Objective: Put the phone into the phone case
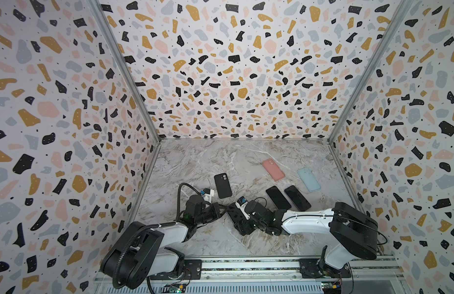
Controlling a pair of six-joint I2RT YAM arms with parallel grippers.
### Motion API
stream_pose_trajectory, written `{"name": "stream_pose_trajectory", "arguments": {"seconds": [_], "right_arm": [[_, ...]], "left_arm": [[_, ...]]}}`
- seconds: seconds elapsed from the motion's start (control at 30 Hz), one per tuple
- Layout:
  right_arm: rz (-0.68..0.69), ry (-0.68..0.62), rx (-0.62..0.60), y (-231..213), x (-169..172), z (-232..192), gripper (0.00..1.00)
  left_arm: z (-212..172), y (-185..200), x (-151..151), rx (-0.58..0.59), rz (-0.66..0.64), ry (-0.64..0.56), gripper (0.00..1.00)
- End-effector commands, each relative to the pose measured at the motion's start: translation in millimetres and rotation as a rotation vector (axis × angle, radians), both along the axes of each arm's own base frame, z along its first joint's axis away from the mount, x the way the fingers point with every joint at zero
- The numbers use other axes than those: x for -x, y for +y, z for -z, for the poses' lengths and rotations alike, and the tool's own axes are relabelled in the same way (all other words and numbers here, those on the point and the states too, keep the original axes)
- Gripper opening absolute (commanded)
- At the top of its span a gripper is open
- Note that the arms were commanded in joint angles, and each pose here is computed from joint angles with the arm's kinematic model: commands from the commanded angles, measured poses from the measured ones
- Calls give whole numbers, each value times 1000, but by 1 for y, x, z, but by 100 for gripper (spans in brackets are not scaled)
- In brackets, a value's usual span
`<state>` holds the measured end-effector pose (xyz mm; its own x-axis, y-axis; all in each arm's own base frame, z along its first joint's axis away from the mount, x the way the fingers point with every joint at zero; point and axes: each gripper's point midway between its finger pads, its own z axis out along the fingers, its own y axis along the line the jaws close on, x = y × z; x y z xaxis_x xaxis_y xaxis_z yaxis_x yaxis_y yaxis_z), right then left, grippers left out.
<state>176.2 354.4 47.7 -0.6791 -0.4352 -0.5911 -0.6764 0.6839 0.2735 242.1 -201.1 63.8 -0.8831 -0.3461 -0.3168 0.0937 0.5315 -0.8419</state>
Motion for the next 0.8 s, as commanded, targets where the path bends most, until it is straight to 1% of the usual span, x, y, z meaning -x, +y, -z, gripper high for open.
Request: {"name": "stream_pose_trajectory", "arguments": {"seconds": [0.0, 0.1, 0.2, 0.3, 0.43, 0.53, 0.67, 0.77], "right_arm": [[22, -60, -33, 4, -9, -37, 79], [38, -77, -55, 4, -12, -50, 80], [65, -82, -75, 4, -19, -64, 79], [117, -75, -89, 1, -29, -75, 75], [213, -40, -131, -10, -39, -89, 74], [280, -11, -216, -18, -43, -104, 74], [397, 44, -367, -40, -46, -121, 73], [494, 106, -480, -61, -51, -127, 73]], "left_arm": [[-10, -3, -8, -6, 1, -29, 0], [-17, -4, -15, 10, -17, -36, 0], [-32, -9, -23, 56, -22, -53, 0], [-44, -12, -30, 92, -36, -63, 0], [-60, -16, -37, 138, -49, -79, 0], [-72, -18, -43, 185, -64, -94, 0], [-86, -22, -51, 264, -81, -105, 0], [-97, -24, -55, 344, -93, -101, 0]]}}
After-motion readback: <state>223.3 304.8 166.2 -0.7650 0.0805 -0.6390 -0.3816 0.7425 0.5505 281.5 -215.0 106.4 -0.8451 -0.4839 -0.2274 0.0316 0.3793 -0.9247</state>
